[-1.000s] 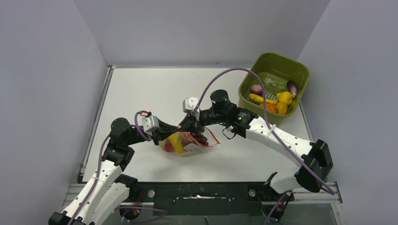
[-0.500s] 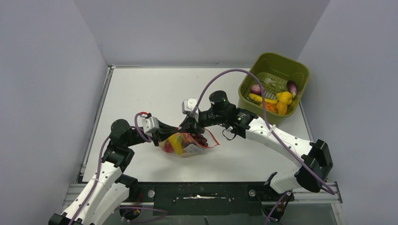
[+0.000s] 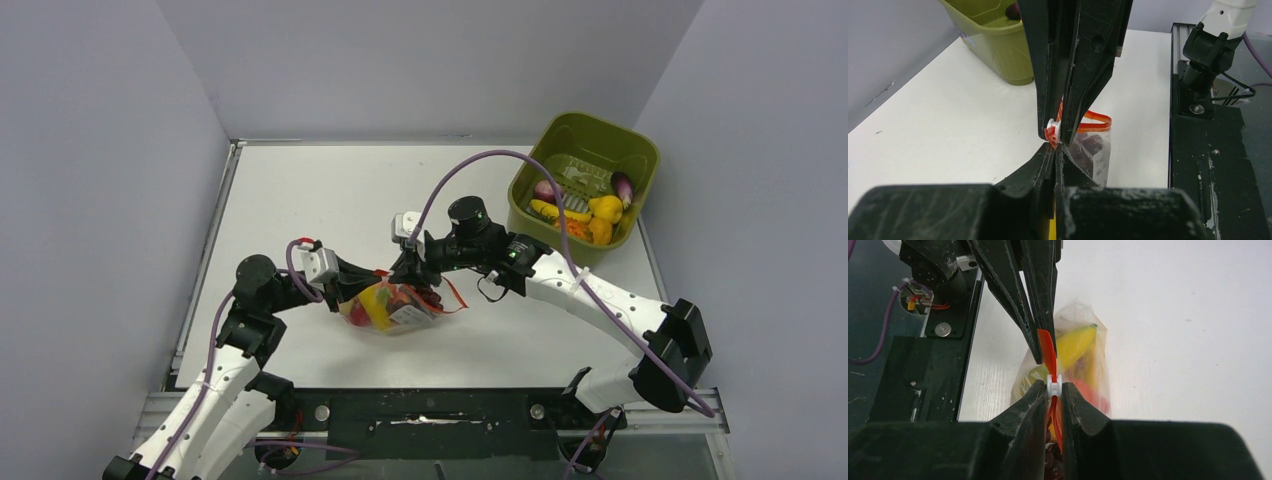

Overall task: Place the food in the zip-top bag and seal the zipper
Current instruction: Zip the zipper food storage bag at the center of the board.

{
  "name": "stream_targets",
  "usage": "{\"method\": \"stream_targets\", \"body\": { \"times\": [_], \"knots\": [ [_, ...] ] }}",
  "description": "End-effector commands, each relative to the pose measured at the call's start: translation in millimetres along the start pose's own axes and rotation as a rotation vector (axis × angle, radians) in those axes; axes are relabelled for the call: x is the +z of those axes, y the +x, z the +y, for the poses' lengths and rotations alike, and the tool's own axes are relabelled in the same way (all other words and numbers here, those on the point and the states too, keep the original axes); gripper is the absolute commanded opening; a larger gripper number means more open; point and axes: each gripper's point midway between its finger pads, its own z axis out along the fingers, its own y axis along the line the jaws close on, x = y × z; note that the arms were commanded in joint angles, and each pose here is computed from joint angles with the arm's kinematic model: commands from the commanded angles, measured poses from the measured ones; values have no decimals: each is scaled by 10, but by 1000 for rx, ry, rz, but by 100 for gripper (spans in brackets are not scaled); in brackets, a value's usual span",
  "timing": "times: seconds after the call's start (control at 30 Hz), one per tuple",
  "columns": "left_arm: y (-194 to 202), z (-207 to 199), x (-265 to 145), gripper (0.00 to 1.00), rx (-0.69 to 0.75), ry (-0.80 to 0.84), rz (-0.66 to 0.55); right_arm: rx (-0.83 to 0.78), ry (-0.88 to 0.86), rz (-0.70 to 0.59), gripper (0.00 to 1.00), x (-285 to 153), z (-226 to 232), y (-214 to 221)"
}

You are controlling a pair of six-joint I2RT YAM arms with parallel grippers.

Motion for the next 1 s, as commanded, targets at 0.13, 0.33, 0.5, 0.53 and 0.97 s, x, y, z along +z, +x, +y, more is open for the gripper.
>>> {"method": "stream_targets", "body": {
  "times": [0.13,0.33,0.5,0.53,0.97],
  "knots": [
    [-457,43,41,0,101,1,-98,67,89,78,0,-144,-130,200],
    [-369,114,130,18,72,26,-75,34,74,31,0,-150,-137,12],
    [-250,129,201,25,29,67,-55,30,38,3,0,-139,-113,-58],
    [-227,126,205,26,23,71,-55,29,32,-1,0,-138,-103,-73],
    [-272,101,150,26,58,46,-77,39,-21,-11,0,-88,-52,-110]
  ]
}}
